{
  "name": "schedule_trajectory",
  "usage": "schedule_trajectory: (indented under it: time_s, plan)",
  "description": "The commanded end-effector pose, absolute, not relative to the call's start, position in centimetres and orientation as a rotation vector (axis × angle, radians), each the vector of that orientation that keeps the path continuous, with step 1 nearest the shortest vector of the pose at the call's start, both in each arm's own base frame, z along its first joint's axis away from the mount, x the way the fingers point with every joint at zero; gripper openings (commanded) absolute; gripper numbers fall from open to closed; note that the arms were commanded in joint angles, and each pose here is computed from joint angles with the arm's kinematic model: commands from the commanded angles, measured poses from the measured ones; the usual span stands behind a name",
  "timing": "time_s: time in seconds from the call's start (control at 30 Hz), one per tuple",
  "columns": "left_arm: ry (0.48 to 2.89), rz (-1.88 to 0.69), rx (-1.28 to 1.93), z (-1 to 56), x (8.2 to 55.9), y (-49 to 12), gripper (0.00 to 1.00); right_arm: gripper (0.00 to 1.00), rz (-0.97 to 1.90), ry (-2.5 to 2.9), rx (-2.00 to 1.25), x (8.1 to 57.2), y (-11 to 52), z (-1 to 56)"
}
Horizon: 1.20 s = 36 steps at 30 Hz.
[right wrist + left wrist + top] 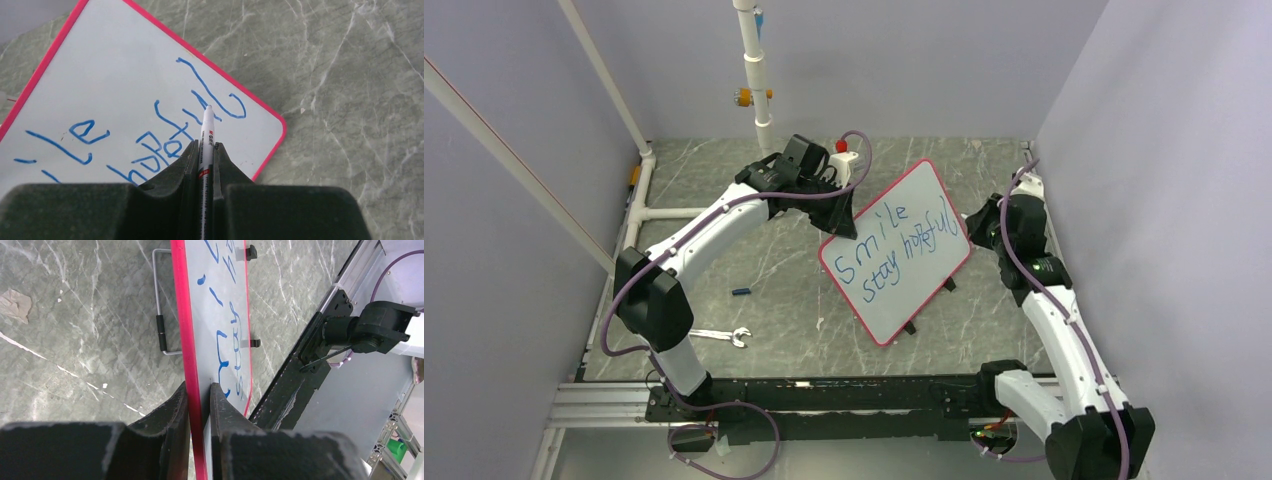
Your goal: Write a sentence on the whiteboard
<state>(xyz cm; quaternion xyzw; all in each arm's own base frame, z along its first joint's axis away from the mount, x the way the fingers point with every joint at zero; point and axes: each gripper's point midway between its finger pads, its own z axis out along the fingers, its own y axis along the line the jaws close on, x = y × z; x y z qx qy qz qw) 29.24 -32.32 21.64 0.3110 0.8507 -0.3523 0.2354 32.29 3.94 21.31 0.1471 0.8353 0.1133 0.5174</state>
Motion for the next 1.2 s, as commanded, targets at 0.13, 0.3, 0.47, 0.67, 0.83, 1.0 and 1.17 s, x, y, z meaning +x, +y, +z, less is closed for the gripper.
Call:
schedule_trajectory:
  time_s: [0.13,0.3,0.47,0.67,0.83,1.0,1.17]
  plan:
    - [2.298,-0.915,0.913,22.5,28.1,-32.2,0.0,0.0,0.287,1.943,0.343,30.0,3.8,24.4]
    - [2.344,-0.915,0.907,22.0,27.2,-31.7,0.0,0.0,0.308,1.928,0.34,29.3,4.0,24.9]
    - [2.404,-0.903,0.902,20.8,26.1,-30.9,0.0,0.0,0.344,1.926,0.334,28.7,4.4,24.6]
    - [2.469,-0.851,0.852,18.2,25.9,-30.0,0.0,0.0,0.349,1.922,0.335,28.0,4.4,24.5]
    - [2.476,-0.88,0.853,17.5,25.7,-30.9,0.0,0.0,0.337,1.919,0.335,27.5,4.2,24.5]
    - [2.484,-0.826,0.888,17.3,26.7,-31.2,0.01,0.0,0.325,1.919,0.334,27.2,4.0,24.6]
    - [2.512,-0.779,0.916,16.5,27.3,-31.2,0.08,0.0,0.314,1.914,0.333,26.9,3.8,24.7]
